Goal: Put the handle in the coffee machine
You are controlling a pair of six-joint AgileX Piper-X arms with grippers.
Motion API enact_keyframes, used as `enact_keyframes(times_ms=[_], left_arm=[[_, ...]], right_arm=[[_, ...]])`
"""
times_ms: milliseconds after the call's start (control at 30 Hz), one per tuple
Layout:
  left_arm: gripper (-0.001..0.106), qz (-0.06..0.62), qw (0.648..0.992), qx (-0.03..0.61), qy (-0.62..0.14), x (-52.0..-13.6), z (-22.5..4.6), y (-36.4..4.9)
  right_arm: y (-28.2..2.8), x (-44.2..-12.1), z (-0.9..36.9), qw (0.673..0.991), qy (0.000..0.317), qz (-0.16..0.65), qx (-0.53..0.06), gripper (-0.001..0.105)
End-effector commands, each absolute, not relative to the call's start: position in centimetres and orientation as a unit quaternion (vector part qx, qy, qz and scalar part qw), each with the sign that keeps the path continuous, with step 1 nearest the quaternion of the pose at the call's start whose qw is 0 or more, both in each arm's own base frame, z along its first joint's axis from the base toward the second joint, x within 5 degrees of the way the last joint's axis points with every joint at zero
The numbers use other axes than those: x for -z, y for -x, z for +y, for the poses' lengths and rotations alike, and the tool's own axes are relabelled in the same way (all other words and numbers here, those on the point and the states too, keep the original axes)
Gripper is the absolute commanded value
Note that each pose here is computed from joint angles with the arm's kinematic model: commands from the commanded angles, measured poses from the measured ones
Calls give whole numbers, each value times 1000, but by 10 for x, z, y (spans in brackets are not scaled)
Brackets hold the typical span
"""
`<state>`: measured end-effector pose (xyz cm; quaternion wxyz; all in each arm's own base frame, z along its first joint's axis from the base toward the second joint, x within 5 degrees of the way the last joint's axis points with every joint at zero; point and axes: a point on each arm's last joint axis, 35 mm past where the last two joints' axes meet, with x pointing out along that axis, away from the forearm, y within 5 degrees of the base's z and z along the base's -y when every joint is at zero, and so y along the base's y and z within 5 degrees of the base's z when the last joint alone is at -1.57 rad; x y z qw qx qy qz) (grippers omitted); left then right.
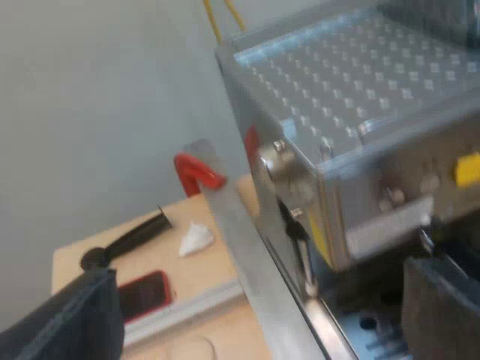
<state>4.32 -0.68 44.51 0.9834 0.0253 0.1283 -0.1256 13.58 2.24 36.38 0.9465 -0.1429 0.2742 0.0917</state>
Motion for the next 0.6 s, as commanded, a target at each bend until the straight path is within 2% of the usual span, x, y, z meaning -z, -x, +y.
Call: enact_keyframes(times_ms=[33,233,500,600], left_arm=[[77,132,983,125,-25,-434,-7,-39],[77,132,983,125,-26,-398,-10,-21],[77,139,982,126,-23,-362,-17,21],[77,165,978,128,-16,-351,-18,27]], right_arm=[[-120,-362,19,950,151,260,-84,69],[-80,-345,11,956,149,240,-78,69],[-12,-330,-1,975,136,165,-66,69],[-4,-326,-3,974,136,174,-58,69]])
